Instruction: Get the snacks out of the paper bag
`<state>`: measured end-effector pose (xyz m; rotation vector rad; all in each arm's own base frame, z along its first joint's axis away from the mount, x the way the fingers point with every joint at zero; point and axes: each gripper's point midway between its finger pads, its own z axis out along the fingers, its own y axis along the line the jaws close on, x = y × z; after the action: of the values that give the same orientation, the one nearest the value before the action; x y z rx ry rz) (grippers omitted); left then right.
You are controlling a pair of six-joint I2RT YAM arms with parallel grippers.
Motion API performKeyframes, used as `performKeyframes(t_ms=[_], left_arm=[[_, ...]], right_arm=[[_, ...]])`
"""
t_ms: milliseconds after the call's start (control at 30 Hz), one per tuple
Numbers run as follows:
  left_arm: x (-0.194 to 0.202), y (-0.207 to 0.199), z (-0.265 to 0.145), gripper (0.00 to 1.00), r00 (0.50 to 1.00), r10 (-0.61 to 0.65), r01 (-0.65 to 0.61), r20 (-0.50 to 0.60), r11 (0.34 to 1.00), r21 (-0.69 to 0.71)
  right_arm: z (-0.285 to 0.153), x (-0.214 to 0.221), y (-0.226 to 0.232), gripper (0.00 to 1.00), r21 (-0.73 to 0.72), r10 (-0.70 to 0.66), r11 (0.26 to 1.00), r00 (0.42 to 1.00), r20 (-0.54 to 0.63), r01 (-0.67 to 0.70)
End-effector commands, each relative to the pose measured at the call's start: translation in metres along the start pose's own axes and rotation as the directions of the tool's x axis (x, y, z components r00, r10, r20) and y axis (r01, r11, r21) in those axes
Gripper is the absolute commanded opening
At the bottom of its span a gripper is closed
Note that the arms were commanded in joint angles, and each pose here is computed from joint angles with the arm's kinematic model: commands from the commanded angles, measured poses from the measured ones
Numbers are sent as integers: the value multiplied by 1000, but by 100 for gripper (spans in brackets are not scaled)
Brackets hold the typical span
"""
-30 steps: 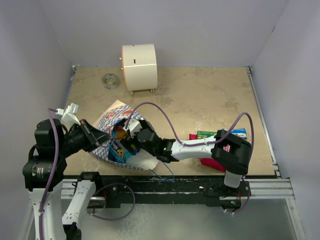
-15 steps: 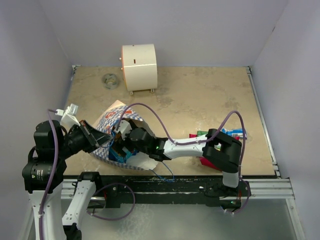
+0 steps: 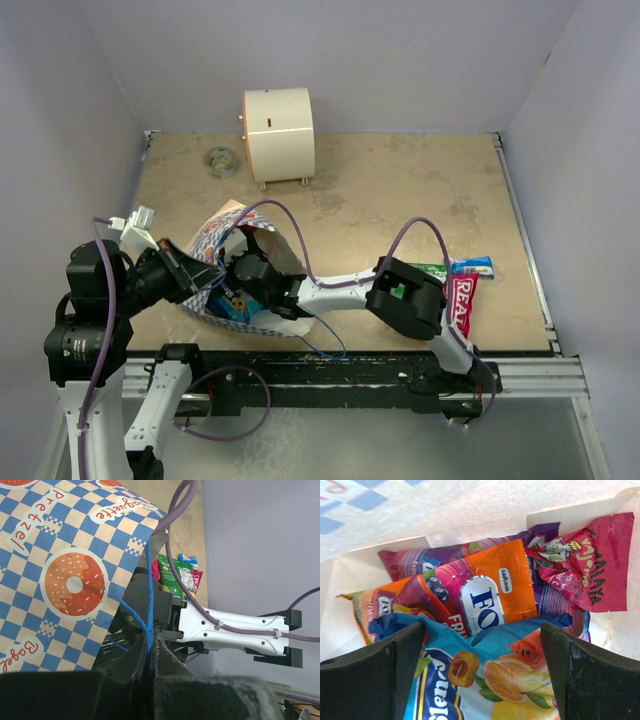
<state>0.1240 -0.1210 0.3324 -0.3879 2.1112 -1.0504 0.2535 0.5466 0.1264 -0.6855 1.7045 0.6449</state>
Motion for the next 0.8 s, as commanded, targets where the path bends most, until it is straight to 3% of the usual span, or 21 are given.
performKeyframes(t_ms=[0,100,167,367,467,767], left_arm=[[3,-16,-8,0,999,38,-37,-12,997,63],[5,-13,-9,0,999,38,-38,-9,998,52],[7,-10,-9,0,999,36,-35,-11,998,42],[4,-1,-6,0,1000,19,-19,2,1000,3],[1,0,-6,0,1000,12,-12,15,1000,-15],[-9,0,-2,0,999,-4,5,41,1000,-28]], right_arm=[[10,12,-26,97,145,7,989,999,-37,-2],[5,24,-38,83,186,-16,982,997,-79,31],[-3,20,-40,61,176,-32,983,997,-69,44],[-14,-3,-30,18,75,-121,990,992,-24,123],[-19,-20,-19,6,7,-127,992,992,9,126],[-60,-71,10,0,-199,-99,972,987,129,123]])
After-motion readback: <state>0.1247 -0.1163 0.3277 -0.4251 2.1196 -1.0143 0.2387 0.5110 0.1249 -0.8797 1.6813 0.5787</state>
